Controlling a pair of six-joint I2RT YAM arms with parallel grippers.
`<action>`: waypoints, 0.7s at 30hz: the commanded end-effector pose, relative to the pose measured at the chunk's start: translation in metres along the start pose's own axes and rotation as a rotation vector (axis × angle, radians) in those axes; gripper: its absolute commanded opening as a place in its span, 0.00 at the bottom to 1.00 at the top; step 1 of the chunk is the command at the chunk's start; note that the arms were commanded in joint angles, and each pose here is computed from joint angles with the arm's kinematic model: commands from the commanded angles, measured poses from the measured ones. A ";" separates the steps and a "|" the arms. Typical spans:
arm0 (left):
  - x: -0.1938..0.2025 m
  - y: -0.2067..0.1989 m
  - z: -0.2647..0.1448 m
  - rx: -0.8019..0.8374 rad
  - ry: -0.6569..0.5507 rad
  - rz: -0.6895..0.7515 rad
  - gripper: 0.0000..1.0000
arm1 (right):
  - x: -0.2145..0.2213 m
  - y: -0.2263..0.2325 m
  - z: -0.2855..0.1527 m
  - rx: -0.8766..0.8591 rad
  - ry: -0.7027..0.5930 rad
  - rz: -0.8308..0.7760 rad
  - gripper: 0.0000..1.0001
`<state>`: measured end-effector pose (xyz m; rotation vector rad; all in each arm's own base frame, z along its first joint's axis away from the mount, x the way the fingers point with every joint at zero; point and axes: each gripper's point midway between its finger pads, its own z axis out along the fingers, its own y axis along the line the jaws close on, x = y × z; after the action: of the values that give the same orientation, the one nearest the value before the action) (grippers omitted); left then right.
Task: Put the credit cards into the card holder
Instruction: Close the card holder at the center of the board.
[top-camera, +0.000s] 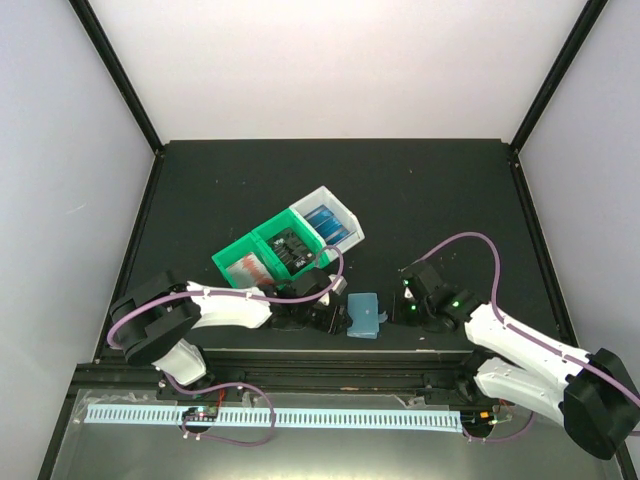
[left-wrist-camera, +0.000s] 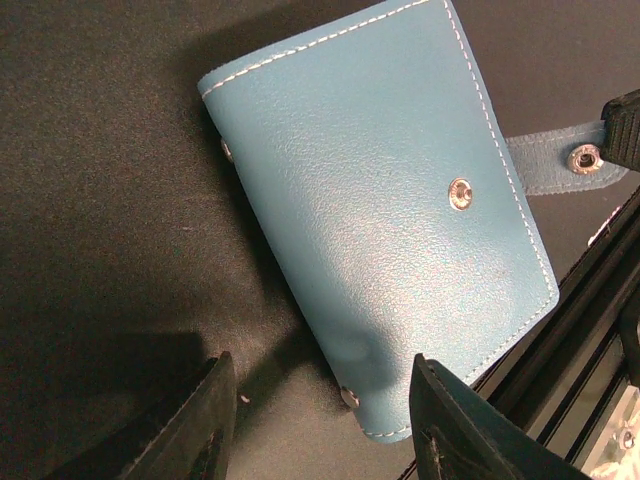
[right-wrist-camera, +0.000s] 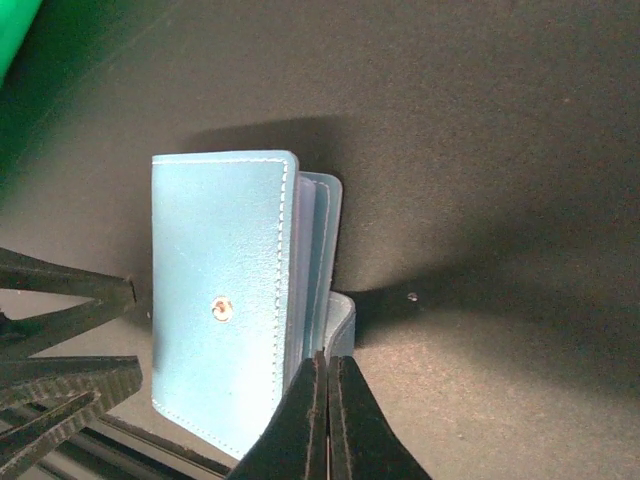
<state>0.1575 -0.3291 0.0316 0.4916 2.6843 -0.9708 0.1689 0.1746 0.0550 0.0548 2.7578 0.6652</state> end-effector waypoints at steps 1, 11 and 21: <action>-0.005 -0.004 0.002 -0.009 -0.011 0.000 0.49 | 0.001 0.008 0.001 -0.048 0.001 -0.021 0.01; -0.007 -0.002 0.009 -0.038 -0.025 -0.008 0.45 | -0.005 0.033 0.006 -0.145 0.004 -0.041 0.01; -0.008 0.002 0.014 -0.070 -0.020 0.010 0.37 | -0.002 0.049 0.020 -0.159 0.041 -0.072 0.01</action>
<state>0.1631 -0.3378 0.0247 0.4813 2.6859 -0.9226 0.1681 0.2088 0.0479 -0.0474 2.7700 0.8012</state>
